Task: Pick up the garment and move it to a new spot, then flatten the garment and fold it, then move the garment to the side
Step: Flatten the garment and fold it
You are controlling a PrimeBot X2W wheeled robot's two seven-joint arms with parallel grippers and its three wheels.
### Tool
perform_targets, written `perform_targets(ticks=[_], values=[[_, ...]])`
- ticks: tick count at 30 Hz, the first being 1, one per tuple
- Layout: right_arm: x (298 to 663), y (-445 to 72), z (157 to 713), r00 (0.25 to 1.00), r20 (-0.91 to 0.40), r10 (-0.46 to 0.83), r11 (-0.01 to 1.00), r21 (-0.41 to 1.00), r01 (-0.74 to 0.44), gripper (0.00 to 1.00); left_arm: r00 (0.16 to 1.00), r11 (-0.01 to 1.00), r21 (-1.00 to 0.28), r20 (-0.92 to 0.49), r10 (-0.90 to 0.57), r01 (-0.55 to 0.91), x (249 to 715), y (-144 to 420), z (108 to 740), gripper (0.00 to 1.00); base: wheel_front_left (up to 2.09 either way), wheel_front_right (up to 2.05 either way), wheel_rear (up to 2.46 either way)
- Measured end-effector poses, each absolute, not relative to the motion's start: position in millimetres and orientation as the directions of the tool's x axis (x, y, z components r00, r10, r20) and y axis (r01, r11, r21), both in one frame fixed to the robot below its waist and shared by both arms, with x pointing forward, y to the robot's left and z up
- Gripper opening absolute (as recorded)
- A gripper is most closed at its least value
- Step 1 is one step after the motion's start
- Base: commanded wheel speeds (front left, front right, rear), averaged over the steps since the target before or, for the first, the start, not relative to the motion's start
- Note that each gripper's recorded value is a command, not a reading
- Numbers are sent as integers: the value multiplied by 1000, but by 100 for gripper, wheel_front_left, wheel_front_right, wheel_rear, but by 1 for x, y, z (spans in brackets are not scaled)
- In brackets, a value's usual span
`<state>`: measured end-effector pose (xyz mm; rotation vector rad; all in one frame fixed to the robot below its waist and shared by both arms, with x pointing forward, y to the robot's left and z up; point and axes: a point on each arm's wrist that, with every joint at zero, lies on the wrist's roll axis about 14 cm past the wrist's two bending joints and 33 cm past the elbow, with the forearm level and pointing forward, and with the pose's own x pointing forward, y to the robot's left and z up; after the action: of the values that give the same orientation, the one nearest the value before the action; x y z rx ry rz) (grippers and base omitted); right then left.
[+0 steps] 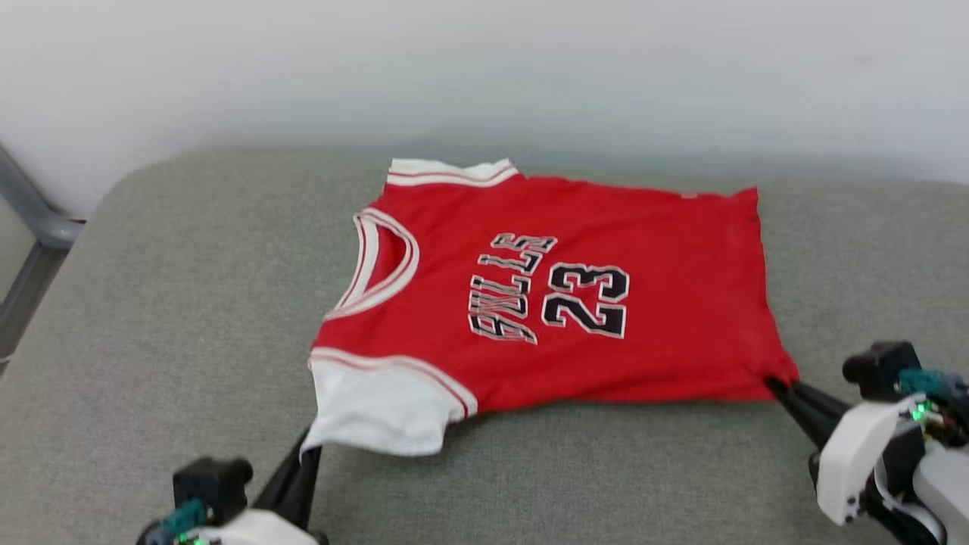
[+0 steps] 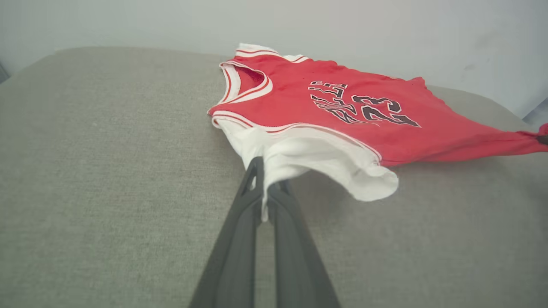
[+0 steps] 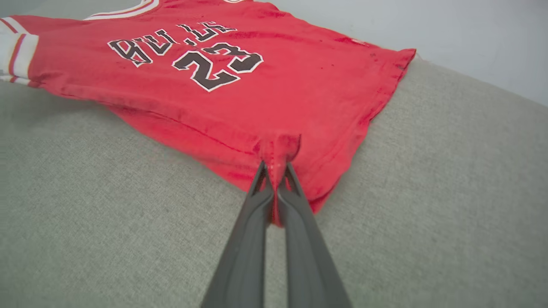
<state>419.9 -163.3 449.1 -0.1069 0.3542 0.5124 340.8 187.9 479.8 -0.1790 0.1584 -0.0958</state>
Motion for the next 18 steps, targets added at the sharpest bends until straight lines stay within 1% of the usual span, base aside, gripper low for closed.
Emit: perform_targets(ticks=[6,12,13,18], values=[[381,-176,433,802,-401,443,879,17,-477,0,962,968,-245,-245,-118,56,294,179,455,0,0,0,0],[352,-195,416,795,-449,409,894,24,-447,0,931,958,-284,-340,-131,32,263,173,432,0,0,0,0],[338,-199,405,786,-474,398,903,50,-427,0,910,955,-295,-386,-150,32,251,170,421,0,0,0,0],[320,-204,394,775,-498,389,910,80,-406,0,886,948,-318,-431,-174,31,238,164,412,0,0,0,0]])
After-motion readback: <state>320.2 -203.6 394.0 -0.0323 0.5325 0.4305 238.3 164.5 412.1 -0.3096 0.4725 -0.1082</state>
